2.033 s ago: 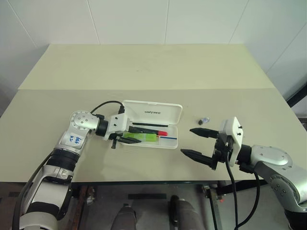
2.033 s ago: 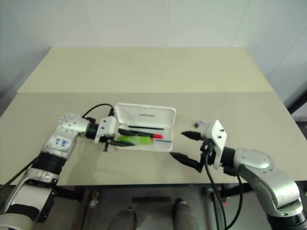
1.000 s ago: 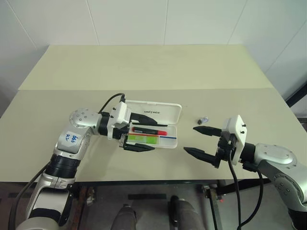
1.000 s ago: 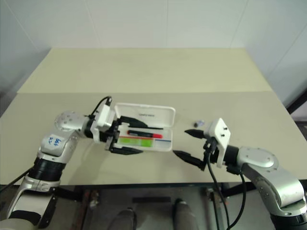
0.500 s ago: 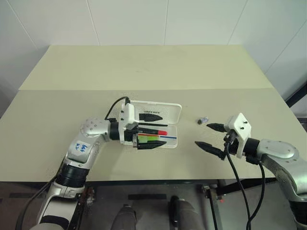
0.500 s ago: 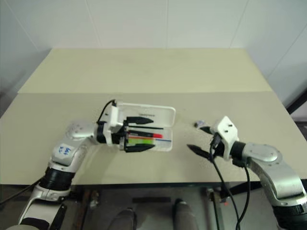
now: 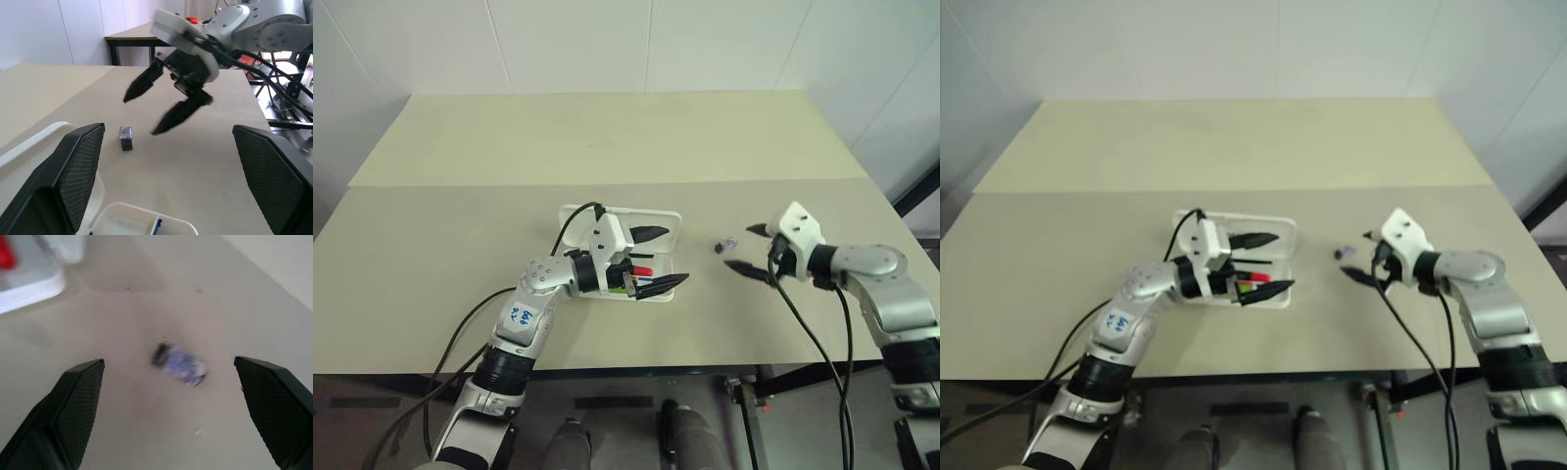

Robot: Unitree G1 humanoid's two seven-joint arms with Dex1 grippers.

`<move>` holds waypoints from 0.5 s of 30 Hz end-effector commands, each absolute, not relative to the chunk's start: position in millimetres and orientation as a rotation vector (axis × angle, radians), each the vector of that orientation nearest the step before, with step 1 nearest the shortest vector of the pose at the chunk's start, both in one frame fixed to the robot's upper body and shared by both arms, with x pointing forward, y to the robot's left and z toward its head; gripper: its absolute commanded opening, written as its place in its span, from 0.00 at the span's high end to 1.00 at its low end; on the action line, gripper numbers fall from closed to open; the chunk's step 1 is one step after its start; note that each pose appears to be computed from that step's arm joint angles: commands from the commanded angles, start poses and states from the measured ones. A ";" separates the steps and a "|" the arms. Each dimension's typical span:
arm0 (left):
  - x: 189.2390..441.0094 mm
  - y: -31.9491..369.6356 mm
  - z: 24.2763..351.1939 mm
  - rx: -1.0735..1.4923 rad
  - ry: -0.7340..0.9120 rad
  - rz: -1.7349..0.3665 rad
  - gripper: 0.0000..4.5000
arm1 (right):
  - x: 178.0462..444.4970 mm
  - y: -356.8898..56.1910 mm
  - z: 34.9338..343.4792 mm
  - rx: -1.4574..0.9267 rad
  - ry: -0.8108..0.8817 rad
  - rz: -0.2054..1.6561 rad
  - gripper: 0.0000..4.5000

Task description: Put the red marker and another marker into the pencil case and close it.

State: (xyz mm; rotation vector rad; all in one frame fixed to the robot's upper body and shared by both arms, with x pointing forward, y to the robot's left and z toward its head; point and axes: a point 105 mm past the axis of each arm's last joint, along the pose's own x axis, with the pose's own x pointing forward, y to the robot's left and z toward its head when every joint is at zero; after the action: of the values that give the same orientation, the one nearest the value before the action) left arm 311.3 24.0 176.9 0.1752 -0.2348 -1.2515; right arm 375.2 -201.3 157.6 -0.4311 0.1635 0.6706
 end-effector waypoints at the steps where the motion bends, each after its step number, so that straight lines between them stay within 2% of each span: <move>1: 310.4 25.8 187.2 0.184 -0.290 -1.230 0.01 | 380.2 -197.5 163.3 -0.366 0.118 0.616 0.00; 7: 312.7 28.3 188.8 0.176 -0.288 -1.209 0.01 | 377.5 -179.4 153.4 -0.213 0.109 0.560 0.00; 15: 317.4 30.7 192.0 0.185 -0.294 -1.206 0.01 | 382.2 -195.1 151.9 -0.176 0.074 0.385 0.00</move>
State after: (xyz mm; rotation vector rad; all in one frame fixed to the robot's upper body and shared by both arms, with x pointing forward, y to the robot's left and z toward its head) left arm 316.4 28.7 177.2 0.1716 -0.2337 -1.2119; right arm 382.7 -188.9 135.1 -0.1745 0.1445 0.4299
